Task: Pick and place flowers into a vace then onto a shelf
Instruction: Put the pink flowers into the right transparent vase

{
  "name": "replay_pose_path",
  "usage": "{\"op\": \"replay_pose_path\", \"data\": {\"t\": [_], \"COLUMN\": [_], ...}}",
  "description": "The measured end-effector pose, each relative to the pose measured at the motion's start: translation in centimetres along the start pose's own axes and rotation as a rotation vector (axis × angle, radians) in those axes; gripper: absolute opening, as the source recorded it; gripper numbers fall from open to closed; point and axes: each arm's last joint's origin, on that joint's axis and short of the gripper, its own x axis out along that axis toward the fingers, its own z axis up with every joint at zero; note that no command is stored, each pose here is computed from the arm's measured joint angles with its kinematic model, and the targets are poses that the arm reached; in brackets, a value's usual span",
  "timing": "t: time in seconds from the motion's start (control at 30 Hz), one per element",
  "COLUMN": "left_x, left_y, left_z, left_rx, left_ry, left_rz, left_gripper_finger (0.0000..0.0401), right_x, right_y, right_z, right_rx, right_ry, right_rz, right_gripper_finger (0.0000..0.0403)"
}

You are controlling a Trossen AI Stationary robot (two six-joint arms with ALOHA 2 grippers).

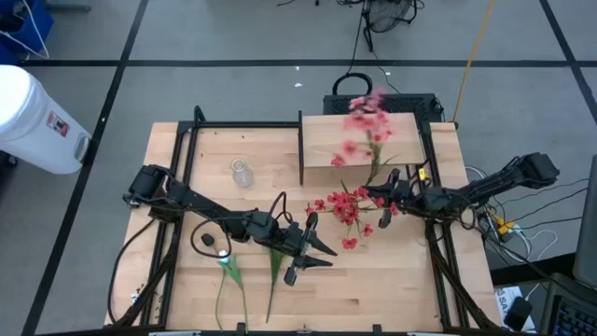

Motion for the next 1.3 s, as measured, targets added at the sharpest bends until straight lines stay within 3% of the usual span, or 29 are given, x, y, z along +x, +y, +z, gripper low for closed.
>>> {"op": "replay_pose_path", "data": {"t": [0.57,1.13,1.3], "left_x": [0.0,0.0,0.0], "left_y": [0.0,0.0,0.0], "left_z": [-0.1,-0.1,-0.3], "left_rx": [0.01,0.009,0.007], "left_ry": [0.009,0.015,0.026], "left_rz": [0.0,-0.001,-0.001], "left_gripper_finger": [0.012,0.012,0.012], "right_x": [1.5,2.5,2.5], "right_y": [0.6,0.0,0.0], "right_z": [-1.6,-2.8,-2.9], "right_rx": [0.002,-0.048,-0.048], "right_ry": [0.033,0.078,0.079], "right_rz": [0.108,0.086,0.085], "right_gripper_finger": [0.0001,0.0004,0.0024]}}
